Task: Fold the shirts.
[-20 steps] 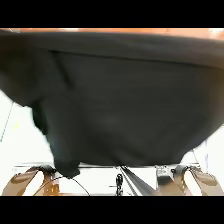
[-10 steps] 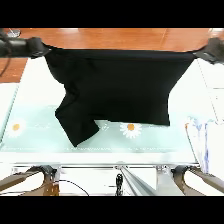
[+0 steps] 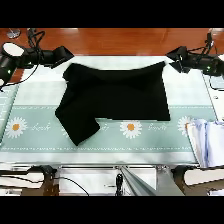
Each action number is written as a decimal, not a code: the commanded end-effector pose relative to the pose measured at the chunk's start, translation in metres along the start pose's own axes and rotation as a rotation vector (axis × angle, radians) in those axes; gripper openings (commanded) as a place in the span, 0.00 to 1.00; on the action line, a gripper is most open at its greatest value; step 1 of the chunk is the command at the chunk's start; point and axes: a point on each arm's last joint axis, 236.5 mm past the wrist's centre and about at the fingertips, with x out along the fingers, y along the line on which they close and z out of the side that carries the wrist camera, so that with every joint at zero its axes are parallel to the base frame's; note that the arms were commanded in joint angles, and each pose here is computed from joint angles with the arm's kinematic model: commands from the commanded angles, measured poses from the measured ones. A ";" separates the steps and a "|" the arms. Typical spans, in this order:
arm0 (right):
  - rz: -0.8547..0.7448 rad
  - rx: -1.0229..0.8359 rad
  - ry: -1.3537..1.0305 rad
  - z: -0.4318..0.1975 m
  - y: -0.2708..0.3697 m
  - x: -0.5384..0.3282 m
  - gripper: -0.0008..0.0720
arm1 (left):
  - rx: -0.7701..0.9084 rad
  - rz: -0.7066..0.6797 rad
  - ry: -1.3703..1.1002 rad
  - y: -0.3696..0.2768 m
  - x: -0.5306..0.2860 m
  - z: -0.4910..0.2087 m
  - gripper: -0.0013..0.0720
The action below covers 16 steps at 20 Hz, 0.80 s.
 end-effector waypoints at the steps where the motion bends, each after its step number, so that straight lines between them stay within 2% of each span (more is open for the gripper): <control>1: 0.054 -0.008 0.093 -0.011 -0.007 -0.015 0.88 | -0.012 0.030 0.166 0.023 -0.019 -0.024 0.98; 4: 0.000 -0.020 0.206 -0.022 -0.035 -0.085 0.88 | -0.142 0.229 0.390 0.104 -0.086 -0.066 0.98; 5: -0.071 -0.041 0.272 -0.036 -0.053 -0.107 0.88 | -0.194 0.262 0.442 0.124 -0.108 -0.083 0.98; 7: -0.313 -0.066 0.400 -0.072 -0.108 -0.154 0.88 | -0.312 0.288 0.466 0.148 -0.136 -0.117 0.98; 9: -0.415 -0.012 0.373 -0.097 -0.141 -0.176 0.88 | -0.424 0.319 0.459 0.164 -0.151 -0.165 0.98; 12: -0.308 0.156 0.209 -0.128 -0.140 -0.160 0.88 | -0.537 0.326 0.350 0.172 -0.151 -0.223 0.98; 16: -0.106 0.241 0.118 -0.147 -0.107 -0.136 0.88 | -0.592 0.132 0.195 0.139 -0.116 -0.244 0.98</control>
